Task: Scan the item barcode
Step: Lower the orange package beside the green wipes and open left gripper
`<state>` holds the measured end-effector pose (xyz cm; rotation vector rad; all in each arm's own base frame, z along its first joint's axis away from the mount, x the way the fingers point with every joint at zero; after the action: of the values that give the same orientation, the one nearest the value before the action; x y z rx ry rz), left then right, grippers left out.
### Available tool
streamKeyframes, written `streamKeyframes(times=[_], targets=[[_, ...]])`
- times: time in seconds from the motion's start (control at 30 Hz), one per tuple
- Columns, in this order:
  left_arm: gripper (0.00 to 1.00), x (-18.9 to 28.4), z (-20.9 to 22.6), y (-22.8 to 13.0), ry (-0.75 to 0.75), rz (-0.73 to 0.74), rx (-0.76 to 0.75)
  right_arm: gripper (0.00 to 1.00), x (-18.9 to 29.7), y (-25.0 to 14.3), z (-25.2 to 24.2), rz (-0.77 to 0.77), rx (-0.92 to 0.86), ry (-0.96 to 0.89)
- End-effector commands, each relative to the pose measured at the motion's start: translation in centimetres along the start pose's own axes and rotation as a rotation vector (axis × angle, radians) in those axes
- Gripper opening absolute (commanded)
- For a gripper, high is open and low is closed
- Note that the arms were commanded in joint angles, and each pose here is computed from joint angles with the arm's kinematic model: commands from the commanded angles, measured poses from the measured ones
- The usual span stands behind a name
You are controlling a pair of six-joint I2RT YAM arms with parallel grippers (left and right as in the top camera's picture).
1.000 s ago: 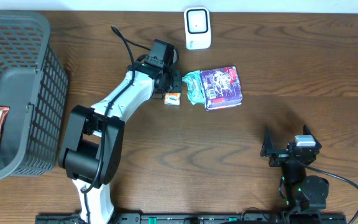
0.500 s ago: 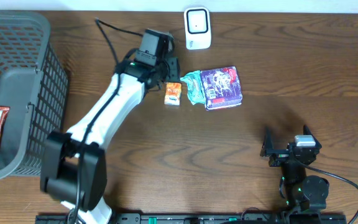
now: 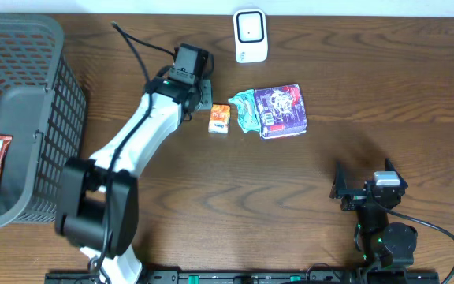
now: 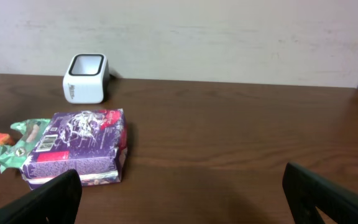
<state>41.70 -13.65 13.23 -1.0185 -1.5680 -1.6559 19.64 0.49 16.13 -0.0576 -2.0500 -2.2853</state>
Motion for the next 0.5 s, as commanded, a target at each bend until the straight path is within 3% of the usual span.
streamKeyframes(times=[0.0,0.2,0.47], targets=[[0.08,-3.4,0.1,-2.6,0.009,0.109,-0.017,0.99,0.0,-0.1,-0.2,-0.001,0.007,-0.006],[0.07,-6.0,-0.2,-4.3,-0.009,0.179,-0.001,0.99,0.0,-0.1,-0.2,-0.001,0.007,-0.006],[0.08,-6.3,-1.9,-4.1,-0.07,0.163,0.01,0.99,0.0,-0.1,-0.2,-0.001,0.007,-0.006]])
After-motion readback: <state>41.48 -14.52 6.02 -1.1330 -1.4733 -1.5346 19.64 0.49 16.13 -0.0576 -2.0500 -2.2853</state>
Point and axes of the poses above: each gripper's point midway between its finger pads, its own x axis back along the fingers, its own z axis along the line the jaws close on, y = z × x, the point moved 5 cm from there along x, back along the fingers, and after that the axes turned 8 degrees about -x, right-handed, at the moved point
